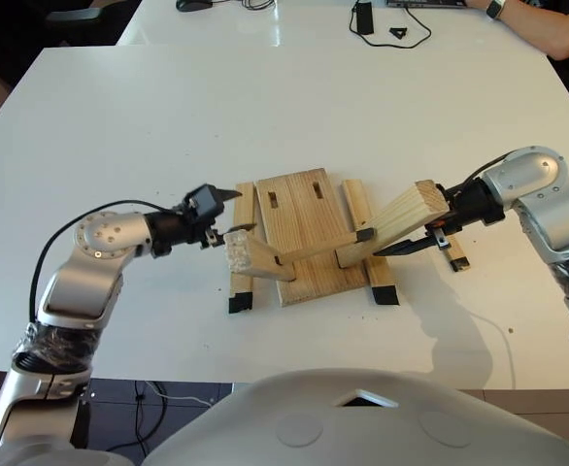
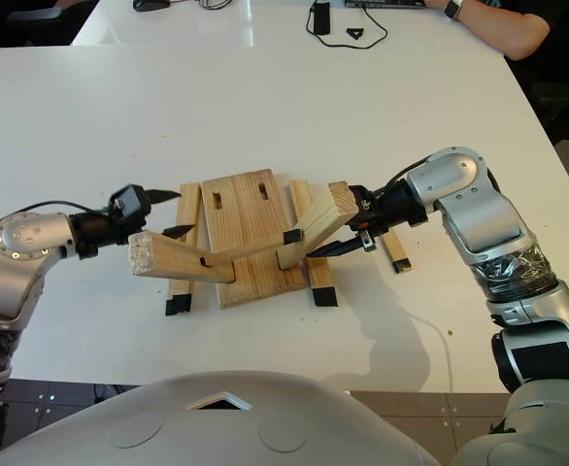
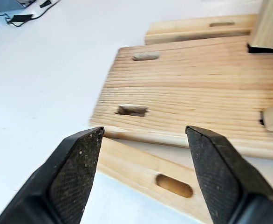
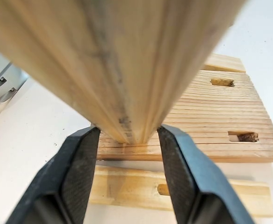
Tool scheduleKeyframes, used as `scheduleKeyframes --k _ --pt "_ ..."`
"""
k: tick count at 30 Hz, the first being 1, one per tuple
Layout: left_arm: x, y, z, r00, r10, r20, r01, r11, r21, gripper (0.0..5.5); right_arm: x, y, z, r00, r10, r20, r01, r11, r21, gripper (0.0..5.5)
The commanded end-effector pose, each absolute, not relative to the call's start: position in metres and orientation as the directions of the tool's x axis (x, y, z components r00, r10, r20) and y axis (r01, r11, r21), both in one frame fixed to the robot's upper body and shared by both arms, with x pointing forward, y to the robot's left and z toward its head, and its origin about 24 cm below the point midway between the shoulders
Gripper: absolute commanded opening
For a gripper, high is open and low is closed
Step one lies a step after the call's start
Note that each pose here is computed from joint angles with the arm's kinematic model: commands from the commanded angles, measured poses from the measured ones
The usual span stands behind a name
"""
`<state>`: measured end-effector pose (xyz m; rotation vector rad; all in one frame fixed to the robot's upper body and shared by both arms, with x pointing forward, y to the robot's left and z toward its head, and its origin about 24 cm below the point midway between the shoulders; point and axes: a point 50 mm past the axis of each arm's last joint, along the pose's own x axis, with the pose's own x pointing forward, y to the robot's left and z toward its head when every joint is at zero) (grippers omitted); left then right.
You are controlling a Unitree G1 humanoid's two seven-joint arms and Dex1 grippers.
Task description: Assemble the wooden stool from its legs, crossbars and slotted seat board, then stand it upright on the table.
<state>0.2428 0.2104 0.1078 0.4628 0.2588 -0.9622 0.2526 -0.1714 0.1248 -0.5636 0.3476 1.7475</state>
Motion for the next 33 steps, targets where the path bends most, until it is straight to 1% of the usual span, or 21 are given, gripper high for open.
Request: scheduleKeyframes --k 1,2,3,6,7,10,13,14,15,23,26,33 --pt "0.266 0.18 0.158 0.487 -0.852 -0.19 0.868 0.447 0.217 3.23 0.252 -0.172 0.113 -0.18 0.785 -0.593 -0.97 -0.24 -0.024 2.03" --pt "0.267 0.168 0.169 0.428 -0.891 -0.149 0.895 0.395 0.208 3.23 0.252 -0.172 0.112 -0.178 0.783 -0.596 -0.97 -0.242 -0.028 2.03" --pt "0.267 0.157 0.177 0.372 -0.919 -0.129 0.917 0.342 0.205 3.23 0.253 -0.171 0.112 -0.177 0.781 -0.599 -0.97 -0.243 -0.031 1.91" --pt "0.258 0.127 0.188 0.181 -0.976 -0.125 0.97 0.156 0.188 3.23 0.254 -0.168 0.11 -0.176 0.776 -0.606 -0.968 -0.249 -0.038 1.45" --pt "0.254 0.119 0.189 0.131 -0.983 -0.13 0.978 0.107 0.178 3.23 0.254 -0.167 0.109 -0.177 0.774 -0.607 -0.967 -0.252 -0.039 1.23" --pt "0.245 0.11 0.184 0.037 -0.985 -0.168 0.989 0.012 0.147 3.23 0.255 -0.166 0.108 -0.182 0.774 -0.607 -0.965 -0.259 -0.041 0.81" --pt "0.243 0.106 0.174 0.021 -0.979 -0.204 0.992 -0.005 0.127 3.23 0.255 -0.164 0.108 -0.182 0.775 -0.606 -0.964 -0.261 -0.044 0.35" --pt "0.243 0.106 0.172 0.02 -0.978 -0.207 0.993 -0.005 0.121 3.23 0.256 -0.164 0.108 -0.182 0.775 -0.605 -0.964 -0.261 -0.045 0.12" --pt "0.242 0.105 0.17 0.018 -0.978 -0.208 0.993 -0.006 0.116 3.23 0.255 -0.164 0.108 -0.182 0.775 -0.605 -0.964 -0.262 -0.046 0.01" --pt "0.234 0.102 0.155 -0.015 -0.972 -0.233 0.997 -0.031 0.065 3.23 0.255 -0.163 0.107 -0.183 0.774 -0.606 -0.963 -0.265 -0.047 0.01" --pt "0.23 0.101 0.154 -0.032 -0.974 -0.224 0.998 -0.044 0.048 3.23 0.254 -0.162 0.105 -0.186 0.773 -0.607 -0.963 -0.266 -0.045 0.01" --pt "0.233 0.1 0.144 -0.01 -0.966 -0.257 0.999 -0.021 0.042 3.23 0.254 -0.162 0.104 -0.182 0.775 -0.605 -0.964 -0.262 -0.046 0.01"
